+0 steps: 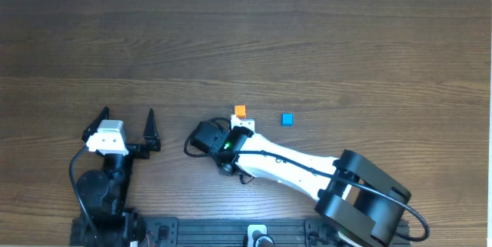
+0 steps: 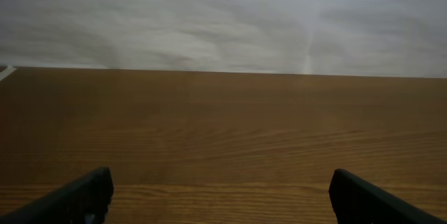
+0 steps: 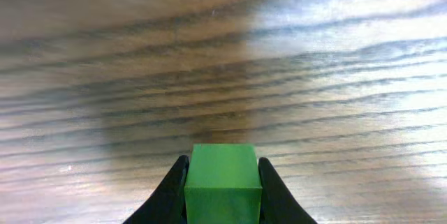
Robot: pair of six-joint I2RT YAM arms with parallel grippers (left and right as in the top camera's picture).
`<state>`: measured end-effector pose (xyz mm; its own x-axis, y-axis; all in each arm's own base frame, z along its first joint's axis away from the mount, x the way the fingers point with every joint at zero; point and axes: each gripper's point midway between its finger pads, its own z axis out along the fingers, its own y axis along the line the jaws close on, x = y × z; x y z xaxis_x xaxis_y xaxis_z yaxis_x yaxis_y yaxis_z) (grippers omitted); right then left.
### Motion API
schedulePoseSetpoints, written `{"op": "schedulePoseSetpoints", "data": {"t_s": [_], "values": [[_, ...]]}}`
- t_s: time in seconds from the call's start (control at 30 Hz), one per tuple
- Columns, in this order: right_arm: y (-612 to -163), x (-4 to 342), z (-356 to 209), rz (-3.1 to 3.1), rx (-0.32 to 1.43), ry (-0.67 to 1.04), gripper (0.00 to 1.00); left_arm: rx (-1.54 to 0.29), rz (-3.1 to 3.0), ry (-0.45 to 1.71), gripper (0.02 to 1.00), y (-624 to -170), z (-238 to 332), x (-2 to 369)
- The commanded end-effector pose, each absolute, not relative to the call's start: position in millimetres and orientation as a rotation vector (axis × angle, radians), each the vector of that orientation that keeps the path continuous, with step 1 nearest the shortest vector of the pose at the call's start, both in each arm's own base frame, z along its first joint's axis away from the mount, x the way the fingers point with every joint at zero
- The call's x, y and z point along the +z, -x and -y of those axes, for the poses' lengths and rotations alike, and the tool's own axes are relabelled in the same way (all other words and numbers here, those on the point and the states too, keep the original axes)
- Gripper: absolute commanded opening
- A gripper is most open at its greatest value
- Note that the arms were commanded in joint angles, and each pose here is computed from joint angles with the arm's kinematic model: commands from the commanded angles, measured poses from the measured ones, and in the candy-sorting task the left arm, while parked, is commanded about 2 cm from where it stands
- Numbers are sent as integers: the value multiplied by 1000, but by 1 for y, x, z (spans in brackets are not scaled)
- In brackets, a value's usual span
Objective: Stack Cubes
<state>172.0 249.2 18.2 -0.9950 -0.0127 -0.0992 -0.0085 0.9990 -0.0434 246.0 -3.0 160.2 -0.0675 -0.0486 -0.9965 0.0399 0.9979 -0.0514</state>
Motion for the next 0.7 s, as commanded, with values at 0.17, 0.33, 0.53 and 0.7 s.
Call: {"op": "schedulePoseSetpoints", "data": {"t_s": [0.17, 0.33, 0.53, 0.7], "values": [[-232, 129, -277, -2862, 77, 51, 9, -68, -1635, -11, 1000, -246, 4, 159], [-268, 156, -278, -2836, 121, 36, 12, -68, -1635, -11, 1000, -246, 4, 159], [-288, 143, -277, -2890, 92, 0, 12, -68, -1635, -11, 1000, -246, 4, 159], [-295, 121, -269, -2945, 42, -18, 12, -68, -1635, -11, 1000, -246, 4, 159]]}}
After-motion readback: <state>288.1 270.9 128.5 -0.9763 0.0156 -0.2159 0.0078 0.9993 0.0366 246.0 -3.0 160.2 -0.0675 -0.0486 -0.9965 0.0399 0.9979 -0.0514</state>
